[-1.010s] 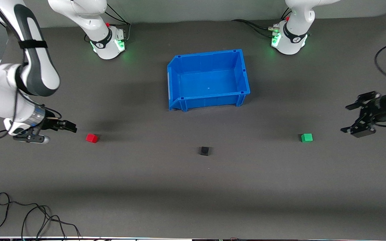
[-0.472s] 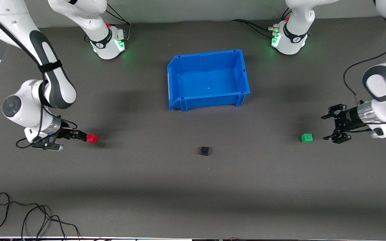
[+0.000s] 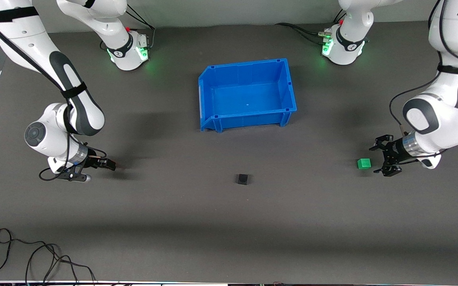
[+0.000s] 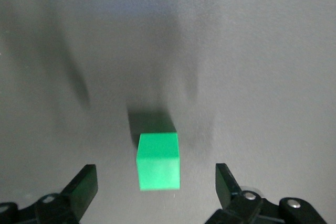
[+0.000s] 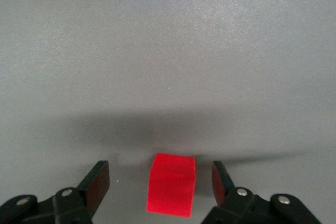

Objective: Attach green and red cubes to black cube
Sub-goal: 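Close the right gripper on the red cube while the left gripper grasps the green cube, then carry the red cube and green cube toward the black cube, then press the red and green cubes against the black cube's sides, then open both grippers and lift them away from the joined cubes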

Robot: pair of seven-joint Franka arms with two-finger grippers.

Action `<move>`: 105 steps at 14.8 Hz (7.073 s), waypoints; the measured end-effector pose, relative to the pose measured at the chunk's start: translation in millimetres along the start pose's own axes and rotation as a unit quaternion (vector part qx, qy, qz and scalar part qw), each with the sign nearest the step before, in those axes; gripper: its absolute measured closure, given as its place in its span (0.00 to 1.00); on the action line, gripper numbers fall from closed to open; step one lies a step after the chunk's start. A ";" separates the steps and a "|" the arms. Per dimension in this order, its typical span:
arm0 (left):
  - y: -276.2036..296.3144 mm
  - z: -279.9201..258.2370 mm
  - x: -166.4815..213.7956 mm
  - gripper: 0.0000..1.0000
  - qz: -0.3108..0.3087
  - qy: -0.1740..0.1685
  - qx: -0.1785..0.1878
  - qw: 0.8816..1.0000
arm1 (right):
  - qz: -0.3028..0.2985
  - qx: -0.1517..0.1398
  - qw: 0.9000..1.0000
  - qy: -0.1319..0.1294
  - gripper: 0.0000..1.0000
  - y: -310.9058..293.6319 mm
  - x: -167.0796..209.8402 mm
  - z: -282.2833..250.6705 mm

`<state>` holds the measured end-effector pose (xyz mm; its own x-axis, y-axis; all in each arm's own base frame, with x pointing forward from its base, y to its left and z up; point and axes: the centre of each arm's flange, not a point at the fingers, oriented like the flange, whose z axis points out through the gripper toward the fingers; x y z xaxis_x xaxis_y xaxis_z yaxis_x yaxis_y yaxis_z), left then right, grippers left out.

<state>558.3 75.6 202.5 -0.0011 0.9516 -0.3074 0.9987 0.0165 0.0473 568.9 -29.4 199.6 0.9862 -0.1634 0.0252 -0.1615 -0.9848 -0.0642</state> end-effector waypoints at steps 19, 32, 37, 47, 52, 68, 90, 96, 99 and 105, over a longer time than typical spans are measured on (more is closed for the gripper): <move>-0.1 29.3 -4.7 0.57 -0.006 0.006 -0.009 1.000 | 0.014 0.001 1.000 -0.008 0.49 7.0 -7.2 23.3; 37.6 -10.1 -27.3 0.63 0.008 -0.034 -0.003 0.999 | 0.238 0.038 0.970 0.011 0.60 -84.8 5.9 -4.4; 61.0 -33.8 -72.0 0.63 0.012 -0.057 0.007 0.998 | 0.415 0.041 0.908 -0.030 0.60 -176.0 29.9 -34.5; 69.7 19.6 -270.1 0.63 0.014 -0.056 0.013 0.998 | 0.594 0.042 0.802 -0.056 0.60 -357.0 23.7 -28.2; 56.5 83.8 -347.1 0.63 0.000 -0.049 -0.003 0.999 | 0.627 0.033 0.776 -0.055 0.60 -400.7 10.7 -12.0; 42.4 164.2 -409.0 0.63 -0.010 -0.038 -0.057 0.998 | 0.694 0.033 0.719 -0.011 0.60 -484.6 -8.7 48.9; 53.4 159.8 -398.3 0.00 0.012 0.009 -0.063 0.998 | 0.672 0.054 0.738 -0.007 0.00 -506.2 -12.4 25.9; 93.5 68.8 -323.8 0.00 0.136 0.056 0.000 0.989 | 0.584 0.010 0.811 -0.025 0.00 -448.4 35.7 -99.2; 104.4 -11.8 -263.8 0.00 0.236 0.039 0.046 0.970 | 0.506 -0.024 0.861 -0.052 0.00 -386.7 51.9 -189.9; 92.4 -171.7 -187.9 0.00 0.466 0.042 0.085 0.880 | 0.348 -0.053 0.930 -0.105 0.00 -223.5 66.6 -325.7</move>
<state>642.2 -49.0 427.9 0.8255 0.5470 -0.1393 0.5610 -0.8222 0.0958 659.2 160.5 540.5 0.6251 -0.7590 -0.1821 -0.7549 -0.6472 0.1062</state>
